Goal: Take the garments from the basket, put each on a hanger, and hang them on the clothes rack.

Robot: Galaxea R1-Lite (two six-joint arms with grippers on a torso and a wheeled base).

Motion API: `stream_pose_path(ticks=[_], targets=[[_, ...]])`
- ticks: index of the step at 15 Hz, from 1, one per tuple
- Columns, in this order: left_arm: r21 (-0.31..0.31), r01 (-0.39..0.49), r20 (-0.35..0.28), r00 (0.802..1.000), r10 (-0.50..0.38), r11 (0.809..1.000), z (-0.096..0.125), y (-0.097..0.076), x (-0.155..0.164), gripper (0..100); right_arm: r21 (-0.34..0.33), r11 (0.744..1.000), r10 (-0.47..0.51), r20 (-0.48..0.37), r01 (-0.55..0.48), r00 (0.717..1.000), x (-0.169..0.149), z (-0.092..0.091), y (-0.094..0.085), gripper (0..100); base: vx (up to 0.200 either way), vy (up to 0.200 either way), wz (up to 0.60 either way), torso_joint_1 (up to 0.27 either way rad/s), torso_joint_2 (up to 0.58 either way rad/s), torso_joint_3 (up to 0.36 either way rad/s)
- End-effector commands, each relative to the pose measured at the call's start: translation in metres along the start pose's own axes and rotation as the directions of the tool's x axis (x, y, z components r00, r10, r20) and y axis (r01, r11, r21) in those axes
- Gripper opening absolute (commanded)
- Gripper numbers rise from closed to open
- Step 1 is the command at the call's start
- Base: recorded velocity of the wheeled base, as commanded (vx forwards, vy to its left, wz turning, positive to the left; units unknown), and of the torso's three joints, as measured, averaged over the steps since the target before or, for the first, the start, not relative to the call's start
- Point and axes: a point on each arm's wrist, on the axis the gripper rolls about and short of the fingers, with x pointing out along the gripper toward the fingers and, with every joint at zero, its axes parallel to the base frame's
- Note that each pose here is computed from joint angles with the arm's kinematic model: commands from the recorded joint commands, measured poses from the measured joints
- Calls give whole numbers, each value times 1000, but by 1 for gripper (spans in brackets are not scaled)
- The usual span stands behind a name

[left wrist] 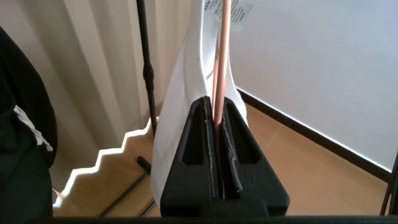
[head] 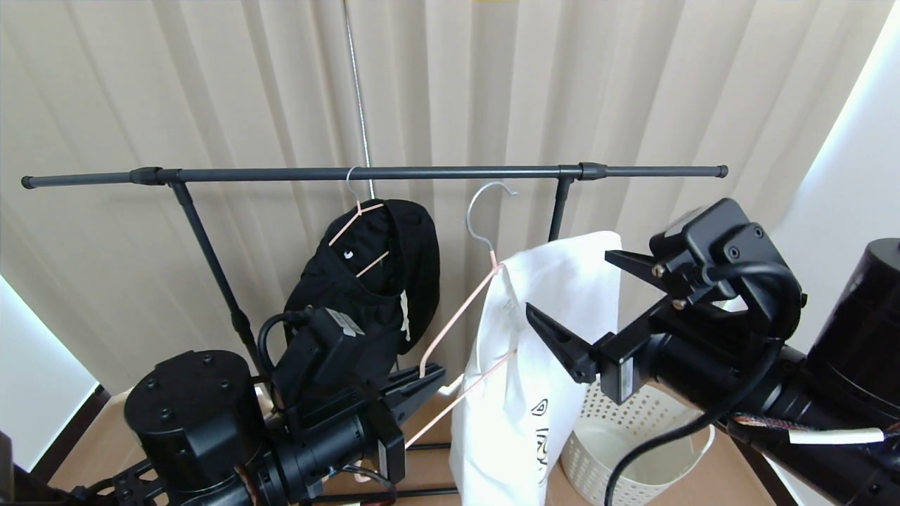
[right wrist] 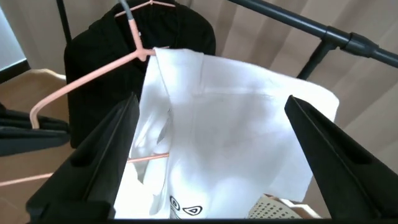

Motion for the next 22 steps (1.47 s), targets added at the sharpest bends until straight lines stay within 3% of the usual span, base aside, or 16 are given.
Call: stream_pose_path(ticks=[1,4,8,10,11,12,15,16,17,18,19,20,22], targets=[[-10,-3,-26,1000,2,1000,-5,11,-11,0,-55,998,36,12,-36,999,-17,-5,-9,100,0,0,0,0,0,0],[-15,50,-49,998,-50,999,-14,19,-23,0,-127,982,142,-1,-141,990,-38,-10,-24,100,0,0,0,0,0,0],[43,111,-71,992,-108,993,-25,22,-31,0,-157,948,273,-54,-278,961,-48,-1,-48,100,0,0,0,0,0,0],[72,156,-104,983,-148,985,-32,19,-39,0,-183,886,394,-191,-427,899,-43,1,-78,100,0,0,0,0,0,0],[72,156,-104,983,-148,985,-32,19,-39,0,-183,886,394,-191,-427,899,-43,1,-78,100,0,0,0,0,0,0],[88,188,-125,976,-177,978,-36,16,-43,0,-180,815,497,-270,-551,824,-26,-6,-98,100,0,0,0,0,0,0],[100,200,-127,974,-187,975,-38,13,-48,0,-134,739,570,-399,-660,719,5,-12,-111,100,0,0,0,0,0,0],[108,228,-117,970,-215,968,-38,11,-50,0,-119,677,625,-428,-726,653,19,-11,-116,100,0,0,0,0,0,0],[110,232,-116,969,-220,966,-38,11,-50,0,-113,666,635,-432,-737,641,22,-11,-117,100,0,0,0,0,0,0],[112,247,-116,965,-234,962,-38,8,-50,0,-66,592,705,-441,-803,556,36,-12,-124,100,0,0,0,0,0,0],[116,252,-119,964,-239,961,-39,7,-51,0,-23,553,738,-451,-833,502,44,-14,-126,100,0,0,0,0,0,0],[129,258,-127,962,-242,958,-40,6,-52,0,34,533,756,-469,-845,457,54,-18,-126,100,0,0,0,0,0,0],[137,271,-130,959,-254,953,-41,4,-53,0,41,523,763,-467,-851,446,59,-20,-124,100,0,0,0,0,0,0]])
